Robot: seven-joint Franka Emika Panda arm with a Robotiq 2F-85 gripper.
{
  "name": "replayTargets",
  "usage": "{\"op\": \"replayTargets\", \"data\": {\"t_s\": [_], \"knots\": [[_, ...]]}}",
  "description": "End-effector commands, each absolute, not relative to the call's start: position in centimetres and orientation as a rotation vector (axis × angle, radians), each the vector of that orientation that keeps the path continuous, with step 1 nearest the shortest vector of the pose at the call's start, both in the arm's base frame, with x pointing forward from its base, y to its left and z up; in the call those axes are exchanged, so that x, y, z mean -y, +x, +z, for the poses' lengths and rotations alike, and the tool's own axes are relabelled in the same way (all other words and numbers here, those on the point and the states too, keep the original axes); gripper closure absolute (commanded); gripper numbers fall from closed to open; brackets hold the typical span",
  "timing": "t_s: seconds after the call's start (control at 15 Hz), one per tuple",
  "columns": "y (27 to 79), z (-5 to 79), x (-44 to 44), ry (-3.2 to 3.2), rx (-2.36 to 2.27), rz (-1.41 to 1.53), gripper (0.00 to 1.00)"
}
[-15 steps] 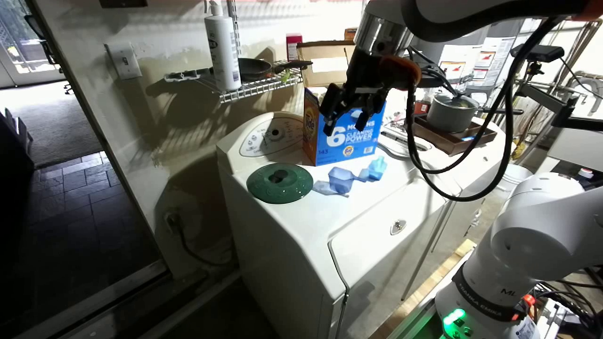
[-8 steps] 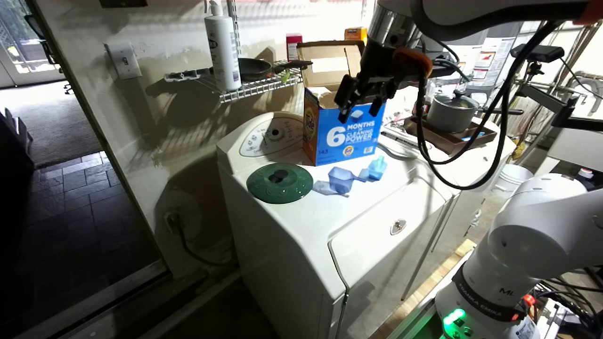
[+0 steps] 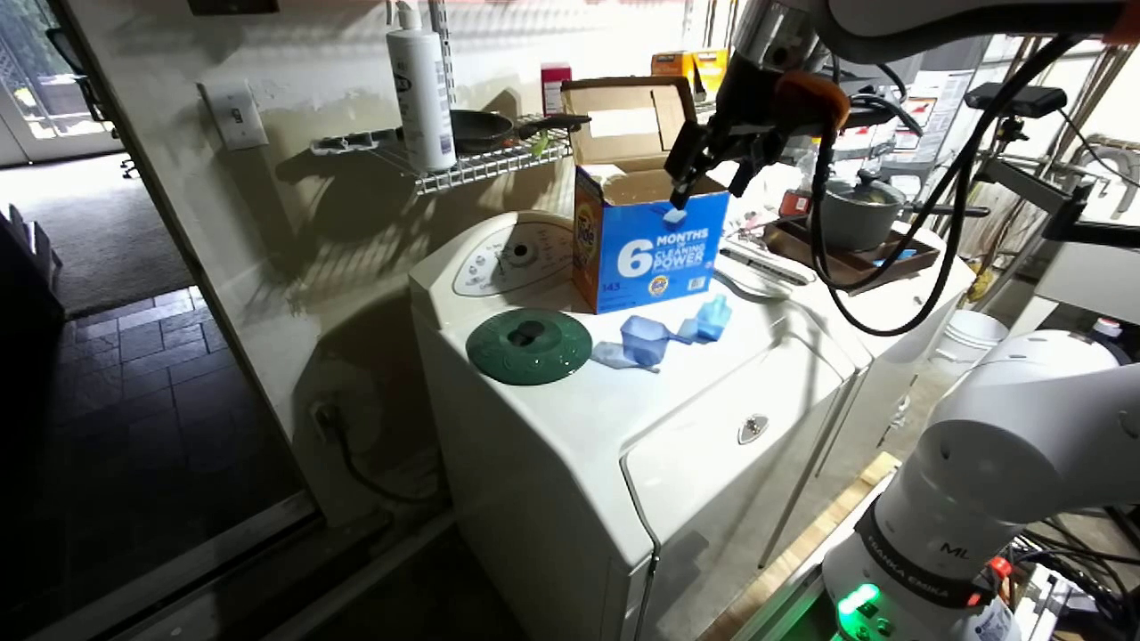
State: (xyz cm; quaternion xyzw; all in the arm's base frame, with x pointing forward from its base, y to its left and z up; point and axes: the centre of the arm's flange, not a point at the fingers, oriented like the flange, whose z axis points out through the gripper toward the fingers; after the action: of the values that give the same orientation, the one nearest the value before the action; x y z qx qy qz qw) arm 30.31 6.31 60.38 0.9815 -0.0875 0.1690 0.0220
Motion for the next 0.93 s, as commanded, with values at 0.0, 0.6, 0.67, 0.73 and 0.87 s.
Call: {"op": "replayTargets", "data": {"t_s": [0.0, 0.6, 0.67, 0.73, 0.87], "knots": [[30.3, 60.4, -6.3, 3.041, 0.271, 0.524, 0.0], [35.4, 64.5, 7.5, 2.997, 0.514, 0.848, 0.0], [35.8, 64.3, 8.5, 3.081, 0.437, 0.841, 0.0], [36.1, 64.0, 9.6, 3.133, 0.396, 0.846, 0.0], [36.6, 63.0, 11.6, 3.231, 0.34, 0.82, 0.0]]}}
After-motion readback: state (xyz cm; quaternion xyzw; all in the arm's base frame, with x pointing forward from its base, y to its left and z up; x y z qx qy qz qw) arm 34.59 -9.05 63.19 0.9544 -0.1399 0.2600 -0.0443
